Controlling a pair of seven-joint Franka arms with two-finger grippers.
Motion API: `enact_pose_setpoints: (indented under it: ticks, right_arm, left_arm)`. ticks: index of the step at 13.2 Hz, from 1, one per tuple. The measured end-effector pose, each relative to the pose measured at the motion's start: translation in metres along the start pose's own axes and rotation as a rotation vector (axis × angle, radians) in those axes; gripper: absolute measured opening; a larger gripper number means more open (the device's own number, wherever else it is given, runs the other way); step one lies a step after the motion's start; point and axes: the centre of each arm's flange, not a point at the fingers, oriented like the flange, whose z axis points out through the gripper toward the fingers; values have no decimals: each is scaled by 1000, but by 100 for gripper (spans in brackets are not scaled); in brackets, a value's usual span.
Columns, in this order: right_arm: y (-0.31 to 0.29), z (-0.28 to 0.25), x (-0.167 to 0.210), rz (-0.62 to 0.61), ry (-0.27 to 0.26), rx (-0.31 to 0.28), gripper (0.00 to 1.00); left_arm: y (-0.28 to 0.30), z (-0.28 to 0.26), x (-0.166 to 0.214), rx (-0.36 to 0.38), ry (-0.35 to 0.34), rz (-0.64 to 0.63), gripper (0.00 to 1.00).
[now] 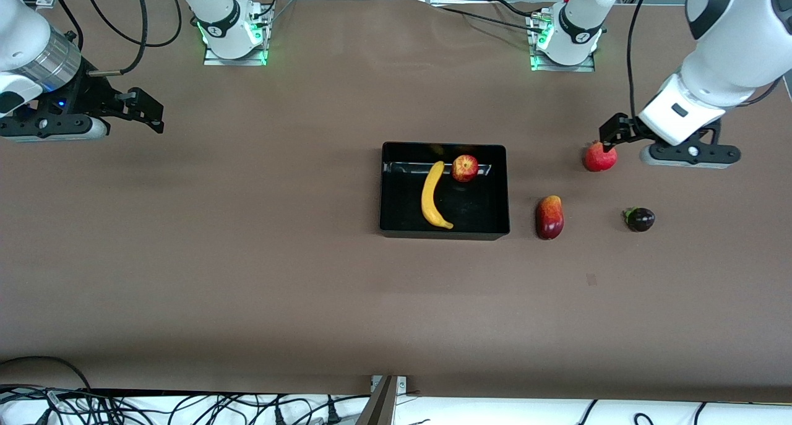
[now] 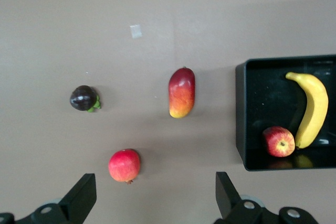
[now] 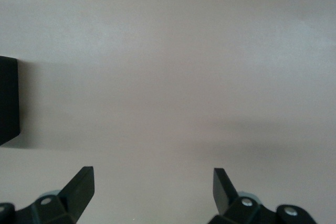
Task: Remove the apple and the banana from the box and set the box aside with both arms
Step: 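Reach the left gripper into the tray and grasp the red apple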
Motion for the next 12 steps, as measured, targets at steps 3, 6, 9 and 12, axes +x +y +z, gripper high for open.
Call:
enact_pose_setpoints:
  ticks: [3, 6, 9, 12]
  right_arm:
    - [0, 0, 0, 0, 0, 0, 100]
    - [0, 0, 1, 0, 0, 0, 100]
    - [0, 1, 1, 0, -1, 0, 100]
    - [0, 1, 1, 0, -2, 0, 100]
  left_arm:
    - [73, 50, 7, 8, -72, -27, 100]
    - [175, 116, 3, 28, -110, -117, 100]
    - [225, 180, 3, 29, -125, -130, 100]
    - [235, 239, 3, 8, -114, -122, 100]
